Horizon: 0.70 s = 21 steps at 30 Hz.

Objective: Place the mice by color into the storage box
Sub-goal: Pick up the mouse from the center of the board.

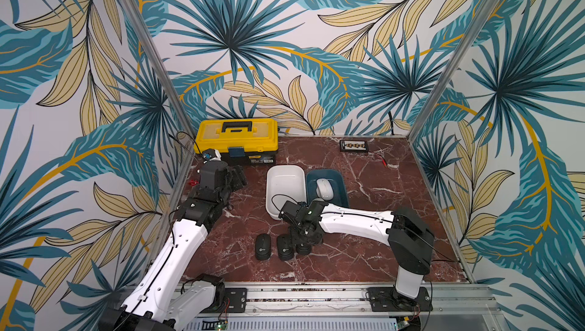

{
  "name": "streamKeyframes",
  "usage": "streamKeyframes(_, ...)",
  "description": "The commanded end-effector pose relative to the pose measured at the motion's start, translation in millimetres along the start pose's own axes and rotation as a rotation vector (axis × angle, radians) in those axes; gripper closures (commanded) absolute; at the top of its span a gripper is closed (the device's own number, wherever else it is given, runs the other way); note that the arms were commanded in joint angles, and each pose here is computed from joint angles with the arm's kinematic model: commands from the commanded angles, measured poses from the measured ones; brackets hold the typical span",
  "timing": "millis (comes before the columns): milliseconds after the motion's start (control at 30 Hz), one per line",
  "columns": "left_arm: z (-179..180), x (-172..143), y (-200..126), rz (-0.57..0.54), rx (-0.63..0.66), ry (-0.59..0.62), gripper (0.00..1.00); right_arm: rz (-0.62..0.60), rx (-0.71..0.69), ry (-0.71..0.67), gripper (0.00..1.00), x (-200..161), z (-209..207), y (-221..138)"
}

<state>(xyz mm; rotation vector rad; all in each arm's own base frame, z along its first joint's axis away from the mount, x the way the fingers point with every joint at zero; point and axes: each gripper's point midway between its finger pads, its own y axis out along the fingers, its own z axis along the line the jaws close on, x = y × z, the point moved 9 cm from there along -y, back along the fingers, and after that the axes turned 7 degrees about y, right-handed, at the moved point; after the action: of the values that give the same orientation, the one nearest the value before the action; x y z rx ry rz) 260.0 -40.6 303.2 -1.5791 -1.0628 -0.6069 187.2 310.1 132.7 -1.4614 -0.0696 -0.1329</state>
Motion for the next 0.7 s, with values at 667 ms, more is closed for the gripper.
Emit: streamKeyframes(667, 3, -11, 5, 0.029, 0.012, 0.005, 0.24, -0.035, -0.113, 0.008, 0.22, 7, -7, 29)
